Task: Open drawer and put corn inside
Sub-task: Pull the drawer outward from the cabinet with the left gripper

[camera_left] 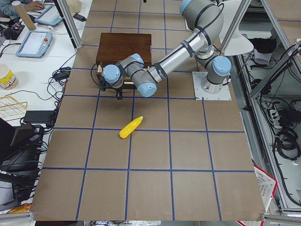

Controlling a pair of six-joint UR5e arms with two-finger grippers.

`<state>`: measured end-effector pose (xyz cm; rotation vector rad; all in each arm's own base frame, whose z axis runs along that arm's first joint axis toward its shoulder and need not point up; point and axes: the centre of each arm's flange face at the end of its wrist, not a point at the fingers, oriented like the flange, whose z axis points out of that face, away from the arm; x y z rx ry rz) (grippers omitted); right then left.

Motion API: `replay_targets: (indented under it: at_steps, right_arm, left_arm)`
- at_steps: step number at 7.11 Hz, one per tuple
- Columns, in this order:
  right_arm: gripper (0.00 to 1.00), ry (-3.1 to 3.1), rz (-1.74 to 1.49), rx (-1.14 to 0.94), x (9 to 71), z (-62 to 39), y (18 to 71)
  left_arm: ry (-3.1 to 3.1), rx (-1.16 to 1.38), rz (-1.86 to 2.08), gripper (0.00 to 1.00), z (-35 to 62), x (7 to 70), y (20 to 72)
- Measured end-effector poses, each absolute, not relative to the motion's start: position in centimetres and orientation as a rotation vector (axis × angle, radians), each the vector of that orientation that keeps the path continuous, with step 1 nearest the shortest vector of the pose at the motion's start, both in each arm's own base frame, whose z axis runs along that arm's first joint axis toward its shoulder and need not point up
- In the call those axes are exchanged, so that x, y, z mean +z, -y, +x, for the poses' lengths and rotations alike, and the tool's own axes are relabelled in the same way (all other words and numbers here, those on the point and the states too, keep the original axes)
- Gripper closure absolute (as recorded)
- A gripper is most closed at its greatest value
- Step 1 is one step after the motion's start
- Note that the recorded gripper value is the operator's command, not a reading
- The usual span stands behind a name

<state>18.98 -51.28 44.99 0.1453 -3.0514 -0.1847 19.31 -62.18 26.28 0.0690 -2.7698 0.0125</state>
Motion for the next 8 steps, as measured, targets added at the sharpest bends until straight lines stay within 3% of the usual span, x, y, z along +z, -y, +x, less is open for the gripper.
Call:
replay_targets:
  at_steps: [8]
  right_arm:
    - [0.0,3.053,0.145,-0.185,45.0,19.0,51.3]
  left_arm:
    - [2.777,0.039,0.119,0.0,21.9,26.4,61.5]
